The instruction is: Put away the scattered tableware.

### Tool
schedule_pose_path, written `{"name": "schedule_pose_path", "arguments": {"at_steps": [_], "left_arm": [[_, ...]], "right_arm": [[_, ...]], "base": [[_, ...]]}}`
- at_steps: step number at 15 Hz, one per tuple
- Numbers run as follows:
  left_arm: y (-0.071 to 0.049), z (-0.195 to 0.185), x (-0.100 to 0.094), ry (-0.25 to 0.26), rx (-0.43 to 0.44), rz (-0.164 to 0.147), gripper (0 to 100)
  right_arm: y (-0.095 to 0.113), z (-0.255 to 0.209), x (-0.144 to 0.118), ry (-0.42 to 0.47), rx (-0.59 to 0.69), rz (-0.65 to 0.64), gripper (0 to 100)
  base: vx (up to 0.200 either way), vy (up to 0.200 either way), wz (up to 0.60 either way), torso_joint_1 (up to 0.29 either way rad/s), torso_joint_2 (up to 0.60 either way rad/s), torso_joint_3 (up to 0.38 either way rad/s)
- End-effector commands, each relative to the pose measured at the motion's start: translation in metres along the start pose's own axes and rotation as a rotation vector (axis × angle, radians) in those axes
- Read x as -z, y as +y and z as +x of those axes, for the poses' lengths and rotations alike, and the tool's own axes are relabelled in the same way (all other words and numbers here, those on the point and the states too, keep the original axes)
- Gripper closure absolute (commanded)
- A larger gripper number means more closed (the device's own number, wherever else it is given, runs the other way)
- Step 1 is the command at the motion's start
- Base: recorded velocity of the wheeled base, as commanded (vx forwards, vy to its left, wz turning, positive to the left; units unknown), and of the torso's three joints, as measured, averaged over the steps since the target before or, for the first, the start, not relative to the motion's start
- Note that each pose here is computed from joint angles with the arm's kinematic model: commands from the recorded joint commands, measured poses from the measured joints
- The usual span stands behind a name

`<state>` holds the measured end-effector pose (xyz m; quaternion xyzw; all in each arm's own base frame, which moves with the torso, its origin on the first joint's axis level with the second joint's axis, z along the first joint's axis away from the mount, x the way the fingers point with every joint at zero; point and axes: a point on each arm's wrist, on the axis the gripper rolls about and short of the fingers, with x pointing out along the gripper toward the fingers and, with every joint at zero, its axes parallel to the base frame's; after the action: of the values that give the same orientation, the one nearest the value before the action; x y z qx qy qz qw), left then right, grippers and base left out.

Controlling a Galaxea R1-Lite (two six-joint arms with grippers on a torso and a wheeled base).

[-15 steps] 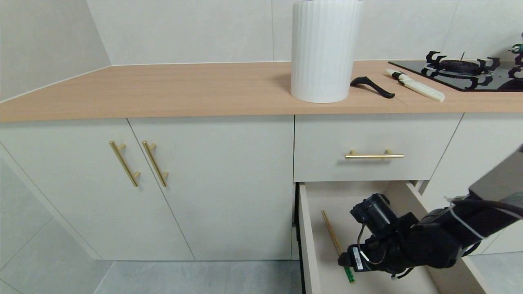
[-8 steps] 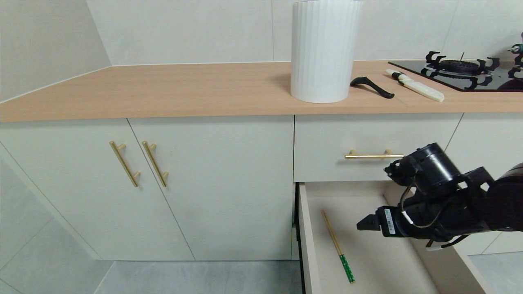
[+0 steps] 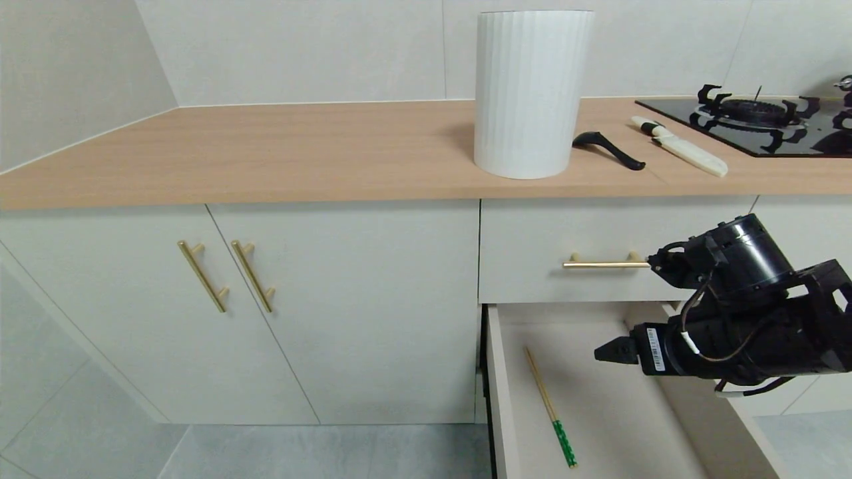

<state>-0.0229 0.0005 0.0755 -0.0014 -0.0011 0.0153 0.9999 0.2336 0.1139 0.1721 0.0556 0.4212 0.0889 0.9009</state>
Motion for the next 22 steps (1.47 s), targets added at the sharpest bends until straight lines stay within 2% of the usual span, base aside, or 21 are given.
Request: {"name": "schedule_pose_path", "arguments": {"at_steps": [1,18,22], "left_arm": [[0.0,0.0,0.0,0.001,0.0,0.0,0],[0.0,0.0,0.0,0.001,0.0,0.0,0],[0.0,0.0,0.0,0.001,0.0,0.0,0]], "right_arm": [[0.0,0.0,0.0,-0.001,0.002,-0.001,0],[0.001,0.008,0.001,0.017,0.009,-0.007,0],[0.0,0.011,-0.004,-0.006,0.051,-0.062,0]], "base": [[0.0,0.0,0.0,0.139,-0.52,-0.325],[0.0,0.0,0.0,0.182,-0.49,-0.298],[0.0,0.0,0.0,0.072,-0.16,-0.089]]}}
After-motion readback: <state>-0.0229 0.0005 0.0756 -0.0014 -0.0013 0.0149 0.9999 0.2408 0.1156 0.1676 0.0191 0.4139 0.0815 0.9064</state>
